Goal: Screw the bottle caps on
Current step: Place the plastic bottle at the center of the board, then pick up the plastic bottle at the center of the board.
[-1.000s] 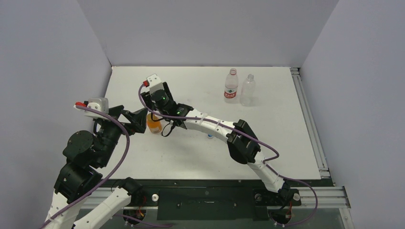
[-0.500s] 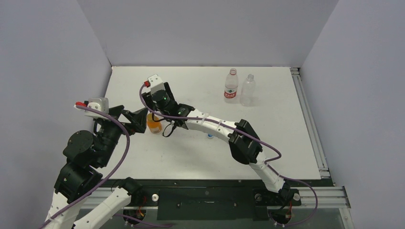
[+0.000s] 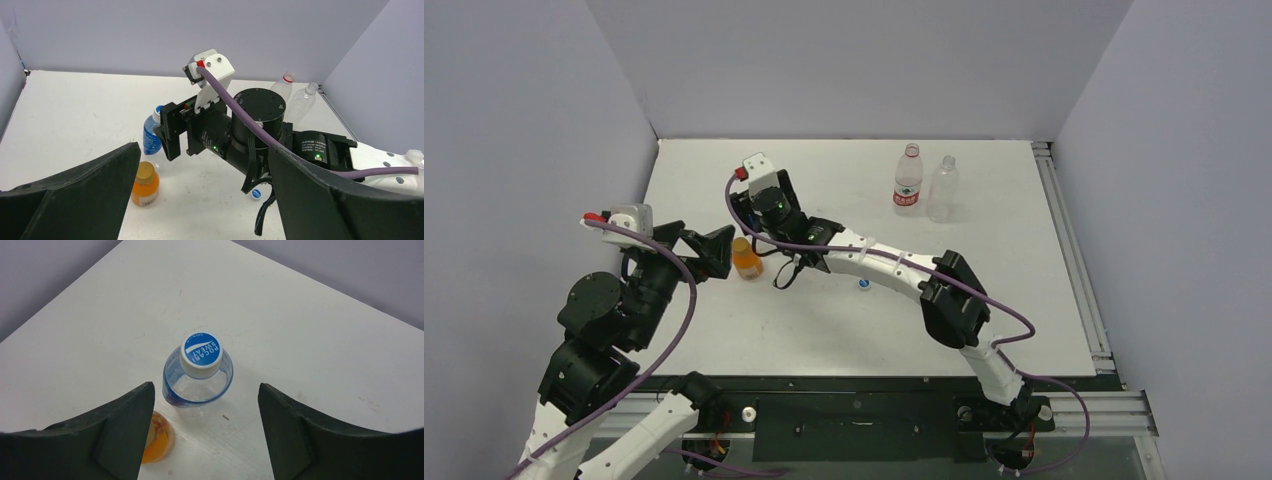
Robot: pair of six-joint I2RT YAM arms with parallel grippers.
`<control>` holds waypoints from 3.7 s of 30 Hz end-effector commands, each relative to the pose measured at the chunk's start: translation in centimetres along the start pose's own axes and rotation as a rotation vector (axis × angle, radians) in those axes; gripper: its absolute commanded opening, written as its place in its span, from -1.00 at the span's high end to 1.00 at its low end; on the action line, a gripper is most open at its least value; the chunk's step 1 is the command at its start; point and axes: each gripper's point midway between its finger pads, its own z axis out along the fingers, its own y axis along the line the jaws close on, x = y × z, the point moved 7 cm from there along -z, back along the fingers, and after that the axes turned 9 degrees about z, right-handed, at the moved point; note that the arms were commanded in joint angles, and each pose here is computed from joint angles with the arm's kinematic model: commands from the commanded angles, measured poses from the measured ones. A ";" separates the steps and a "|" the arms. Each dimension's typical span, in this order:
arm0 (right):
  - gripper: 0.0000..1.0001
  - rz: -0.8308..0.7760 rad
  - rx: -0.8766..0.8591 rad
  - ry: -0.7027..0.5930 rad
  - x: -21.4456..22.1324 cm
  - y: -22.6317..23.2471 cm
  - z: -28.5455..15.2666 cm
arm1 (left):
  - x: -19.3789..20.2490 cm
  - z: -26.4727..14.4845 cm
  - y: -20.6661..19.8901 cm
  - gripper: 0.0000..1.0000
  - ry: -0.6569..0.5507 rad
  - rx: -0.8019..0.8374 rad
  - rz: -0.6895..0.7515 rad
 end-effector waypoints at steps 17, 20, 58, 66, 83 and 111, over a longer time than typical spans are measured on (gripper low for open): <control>-0.46 0.279 0.262 0.008 -2.4 -12.3 -18.0 | 2.7 2.7 -1.3 -0.93 0.087 0.059 0.038; -0.46 0.338 0.368 0.016 -3.0 -16.7 -20.1 | 4.4 4.4 -2.2 -0.93 0.141 0.090 0.046; -0.02 0.414 0.785 0.250 -6.6 -36.8 -11.3 | 8.0 7.5 -4.2 -0.93 0.266 0.176 0.035; 0.02 0.422 0.782 0.268 -6.2 -37.8 -10.1 | 7.8 7.5 -4.3 -0.93 0.269 0.177 0.032; 0.27 0.426 0.793 0.308 -4.4 -38.5 -8.8 | 7.7 7.5 -4.3 -0.93 0.276 0.173 0.031; 1.00 0.374 0.359 0.331 -6.7 -23.0 -28.0 | 9.5 9.2 -10.8 -0.93 -0.031 0.844 0.189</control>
